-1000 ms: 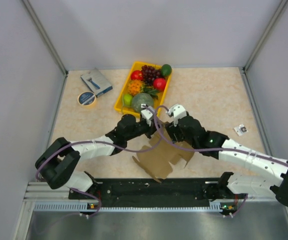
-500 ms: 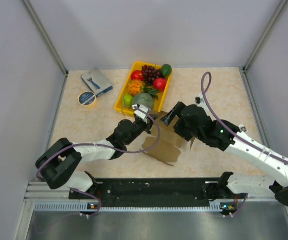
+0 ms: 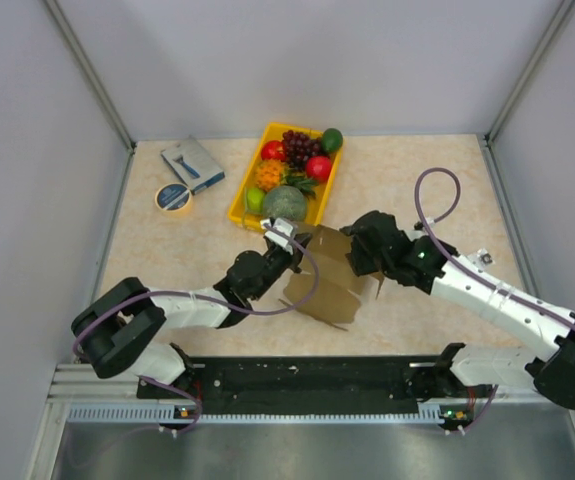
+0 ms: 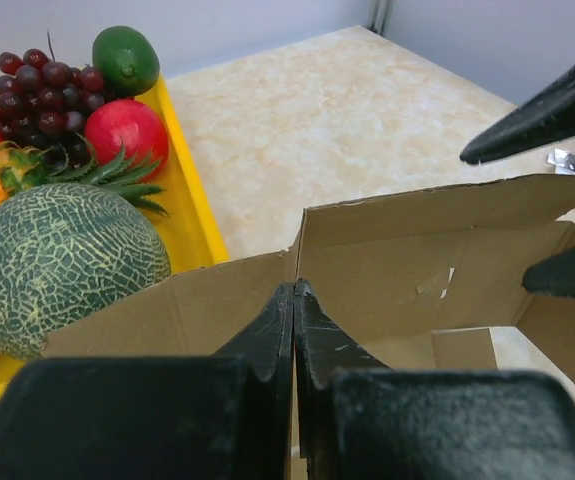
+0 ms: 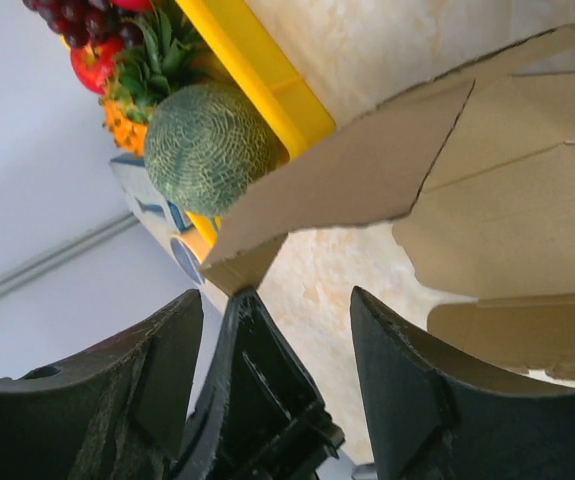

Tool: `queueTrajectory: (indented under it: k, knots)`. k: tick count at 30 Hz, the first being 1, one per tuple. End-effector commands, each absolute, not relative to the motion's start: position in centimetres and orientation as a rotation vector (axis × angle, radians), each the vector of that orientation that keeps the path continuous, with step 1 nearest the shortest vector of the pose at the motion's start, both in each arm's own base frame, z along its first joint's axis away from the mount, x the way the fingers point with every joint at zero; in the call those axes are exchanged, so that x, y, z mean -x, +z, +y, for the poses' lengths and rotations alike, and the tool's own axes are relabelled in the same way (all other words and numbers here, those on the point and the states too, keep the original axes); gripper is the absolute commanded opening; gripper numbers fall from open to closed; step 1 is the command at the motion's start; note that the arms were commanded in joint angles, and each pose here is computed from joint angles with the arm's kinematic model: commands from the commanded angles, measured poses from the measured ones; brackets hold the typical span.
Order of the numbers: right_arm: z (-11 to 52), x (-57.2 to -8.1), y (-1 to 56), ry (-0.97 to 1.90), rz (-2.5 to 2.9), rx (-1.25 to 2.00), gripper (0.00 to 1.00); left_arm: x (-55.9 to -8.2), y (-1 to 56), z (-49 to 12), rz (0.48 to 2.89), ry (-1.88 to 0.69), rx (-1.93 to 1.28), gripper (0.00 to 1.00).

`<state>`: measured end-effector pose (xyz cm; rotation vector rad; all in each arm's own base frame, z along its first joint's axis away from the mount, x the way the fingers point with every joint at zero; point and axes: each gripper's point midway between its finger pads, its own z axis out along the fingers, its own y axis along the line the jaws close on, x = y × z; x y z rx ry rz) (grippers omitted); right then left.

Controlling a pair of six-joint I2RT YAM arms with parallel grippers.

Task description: Fold the paper box

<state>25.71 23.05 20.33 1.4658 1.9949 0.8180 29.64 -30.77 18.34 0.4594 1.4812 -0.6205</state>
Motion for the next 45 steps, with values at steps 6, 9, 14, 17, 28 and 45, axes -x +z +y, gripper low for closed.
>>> queueTrajectory:
  k: [6,9,14,17,28,45]
  knots:
    - [22.4,-29.3,20.5,0.842,1.787,-1.715,0.57,-29.6,20.6,-30.3,1.397,-0.626,-0.401,0.00]
    - [22.7,-29.8,20.0,0.828,1.779,-1.724,0.55,-29.5,20.6,-30.3,1.396,-0.624,-0.400,0.00]
    - [23.0,-31.0,20.9,0.830,1.762,-1.671,0.45,-29.4,20.3,-30.3,1.402,-0.618,-0.392,0.00]
    - [23.2,-31.2,20.4,0.817,1.765,-1.676,0.43,-29.3,20.2,-30.4,1.402,-0.620,-0.393,0.00]
    - [23.2,-31.8,19.8,0.774,1.780,-1.603,0.06,-28.1,20.4,-30.8,1.405,-0.698,-0.390,0.04]
    - [19.5,-28.0,14.8,0.847,1.858,-1.115,0.00,-20.9,18.9,-24.1,1.768,-0.886,-0.330,0.65]
